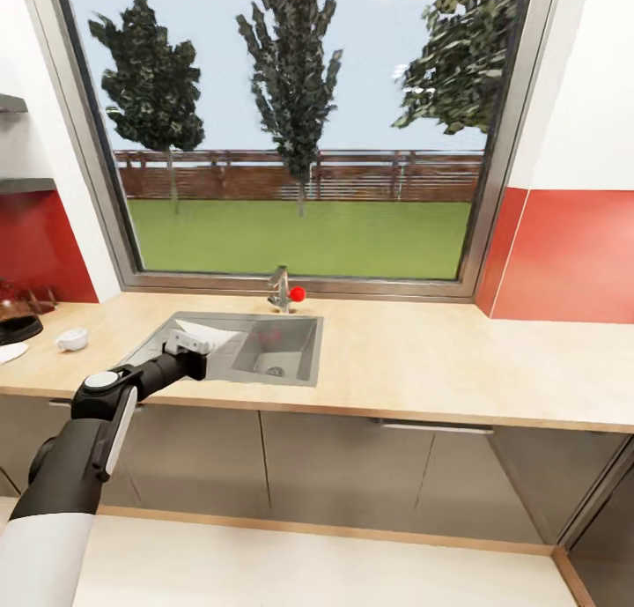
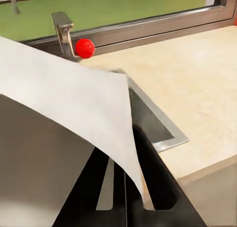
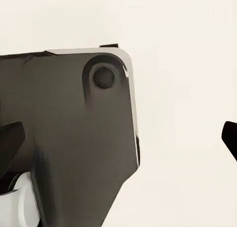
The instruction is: Set up a coffee station on the kitchen countertop: keep the coffee maker on the countertop, move the bottle of coffee from the kitchen shelf to the counter next to the coffee maker, place a paper coffee filter on top of the coffee maker, put the saucer next to the coffee maker with the coffee cup on the saucer, and place the electric kettle next to the coffee maker.
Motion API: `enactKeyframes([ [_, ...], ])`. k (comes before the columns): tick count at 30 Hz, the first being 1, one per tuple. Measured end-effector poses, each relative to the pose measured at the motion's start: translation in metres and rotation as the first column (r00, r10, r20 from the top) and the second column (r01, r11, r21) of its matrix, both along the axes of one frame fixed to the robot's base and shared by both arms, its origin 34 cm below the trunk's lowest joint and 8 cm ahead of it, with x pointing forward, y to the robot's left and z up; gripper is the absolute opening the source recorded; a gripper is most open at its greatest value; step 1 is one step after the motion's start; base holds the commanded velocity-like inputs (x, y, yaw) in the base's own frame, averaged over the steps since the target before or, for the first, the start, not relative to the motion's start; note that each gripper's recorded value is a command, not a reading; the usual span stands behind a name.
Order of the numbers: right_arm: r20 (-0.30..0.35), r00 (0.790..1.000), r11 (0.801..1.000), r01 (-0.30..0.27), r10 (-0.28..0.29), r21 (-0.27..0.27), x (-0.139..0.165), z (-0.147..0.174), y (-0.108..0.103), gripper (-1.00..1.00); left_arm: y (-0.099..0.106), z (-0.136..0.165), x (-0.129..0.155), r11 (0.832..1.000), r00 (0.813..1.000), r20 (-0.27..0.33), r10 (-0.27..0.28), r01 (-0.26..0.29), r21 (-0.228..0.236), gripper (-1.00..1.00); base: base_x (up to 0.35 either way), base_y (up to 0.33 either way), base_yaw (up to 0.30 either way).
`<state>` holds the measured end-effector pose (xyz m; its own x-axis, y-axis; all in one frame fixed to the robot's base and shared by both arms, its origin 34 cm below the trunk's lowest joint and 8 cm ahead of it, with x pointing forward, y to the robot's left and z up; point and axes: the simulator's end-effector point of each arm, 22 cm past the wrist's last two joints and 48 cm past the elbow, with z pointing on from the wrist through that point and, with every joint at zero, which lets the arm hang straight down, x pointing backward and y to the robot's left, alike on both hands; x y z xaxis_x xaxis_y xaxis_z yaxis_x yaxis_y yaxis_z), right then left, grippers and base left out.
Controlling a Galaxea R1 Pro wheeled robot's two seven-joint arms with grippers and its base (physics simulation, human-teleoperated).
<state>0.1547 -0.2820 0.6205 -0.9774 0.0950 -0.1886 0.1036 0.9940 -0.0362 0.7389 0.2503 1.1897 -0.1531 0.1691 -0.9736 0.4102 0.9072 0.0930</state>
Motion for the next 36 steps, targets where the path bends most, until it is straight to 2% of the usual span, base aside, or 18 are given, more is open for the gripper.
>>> enactKeyframes([
  [6,0.0,1.0,1.0,-0.002,0.002,0.0,0.0,0.0,0.001,1.0,-0.002,0.0,0.0,1.0,1.0,-0.002,-0.003,0.003,0.0,-1.0,-0.063,0.145,0.193],
  [22,0.0,1.0,1.0,-0.001,0.001,-0.002,0.0,0.0,0.0,1.0,-0.007,0.005,-0.002,1.0,1.0,0.011,-0.012,0.012,0.005,-1.0,-0.003,0.005,0.25],
  [25,0.0,1.0,1.0,-0.002,0.002,-0.001,0.0,0.0,0.001,1.0,-0.007,0.012,-0.003,1.0,1.0,0.027,-0.013,0.013,0.008,-1.0,0.0,0.0,0.251],
  [28,0.0,1.0,1.0,-0.002,0.002,-0.001,0.0,0.0,0.001,1.0,-0.005,0.034,-0.005,1.0,0.997,0.074,-0.008,0.007,0.01,-1.0,0.0,0.0,0.251],
  [32,0.0,1.0,1.0,-0.003,0.003,-0.002,0.0,0.0,0.001,1.0,-0.004,0.043,-0.006,1.0,0.999,0.053,0.005,-0.005,-0.004,-1.0,0.0,0.0,0.251],
  [36,0.0,1.0,1.0,-0.002,0.002,-0.001,0.0,0.0,0.001,1.0,-0.005,0.055,-0.011,1.0,0.997,0.072,0.008,-0.009,0.003,-1.0,0.0,0.0,0.251],
])
